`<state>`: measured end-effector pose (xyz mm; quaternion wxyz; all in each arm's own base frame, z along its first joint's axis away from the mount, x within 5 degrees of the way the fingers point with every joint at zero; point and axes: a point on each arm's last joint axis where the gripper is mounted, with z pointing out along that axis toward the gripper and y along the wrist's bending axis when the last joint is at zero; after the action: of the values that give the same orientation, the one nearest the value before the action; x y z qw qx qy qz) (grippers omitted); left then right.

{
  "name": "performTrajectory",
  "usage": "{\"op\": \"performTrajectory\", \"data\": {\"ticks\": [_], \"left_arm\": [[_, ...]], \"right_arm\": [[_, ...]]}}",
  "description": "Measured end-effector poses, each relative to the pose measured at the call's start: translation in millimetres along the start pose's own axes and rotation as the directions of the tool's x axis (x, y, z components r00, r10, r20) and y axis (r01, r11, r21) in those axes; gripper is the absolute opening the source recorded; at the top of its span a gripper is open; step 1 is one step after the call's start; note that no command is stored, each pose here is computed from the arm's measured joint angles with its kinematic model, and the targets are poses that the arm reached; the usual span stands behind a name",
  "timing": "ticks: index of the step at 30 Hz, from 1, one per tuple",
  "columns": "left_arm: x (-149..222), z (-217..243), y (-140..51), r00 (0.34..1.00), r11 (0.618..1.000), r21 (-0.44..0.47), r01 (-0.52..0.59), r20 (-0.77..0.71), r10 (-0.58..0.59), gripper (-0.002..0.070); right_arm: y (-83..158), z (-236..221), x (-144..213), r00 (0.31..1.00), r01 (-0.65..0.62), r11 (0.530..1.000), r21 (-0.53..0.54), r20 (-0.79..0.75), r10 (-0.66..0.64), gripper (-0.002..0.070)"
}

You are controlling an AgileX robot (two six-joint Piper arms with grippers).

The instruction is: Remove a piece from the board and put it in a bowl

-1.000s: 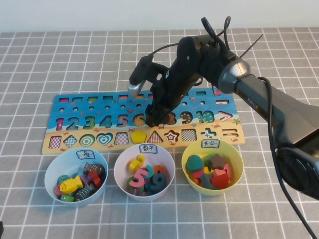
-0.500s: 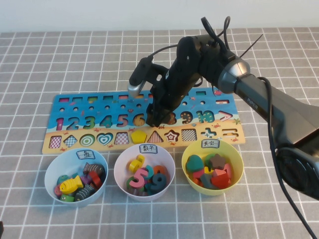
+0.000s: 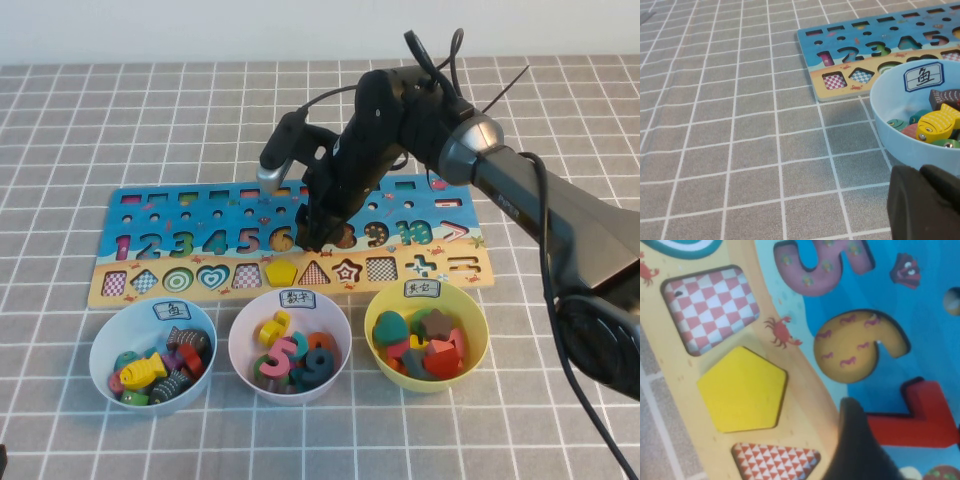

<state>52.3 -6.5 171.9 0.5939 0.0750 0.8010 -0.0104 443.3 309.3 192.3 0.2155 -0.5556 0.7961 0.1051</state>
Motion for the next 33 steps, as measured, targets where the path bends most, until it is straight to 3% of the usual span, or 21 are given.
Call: {"op": "performTrajectory", "data": {"ticks": [14,24,33], "left_arm": [[0,0,0.0,1.000,1.000,0.000,0.000,0.000,0.000,-0.0001],[0,0,0.0,1.000,1.000,0.000,0.000,0.000,0.000,-0.0001],[0,0,0.0,1.000,1.000,0.000,0.000,0.000,0.000,-0.0001]], "right_arm": [[1,-17,-4,1.000,0.012,1.000,0.009,-0.002,-0.012,0.0356],[10,-80,-19,0.985,-0.174,0.983,0.053,0.023,0.173,0.0356],[46,-134,-31,0.976,-0.214,0.973,0.088,0.049,0.210,0.0356]]}}
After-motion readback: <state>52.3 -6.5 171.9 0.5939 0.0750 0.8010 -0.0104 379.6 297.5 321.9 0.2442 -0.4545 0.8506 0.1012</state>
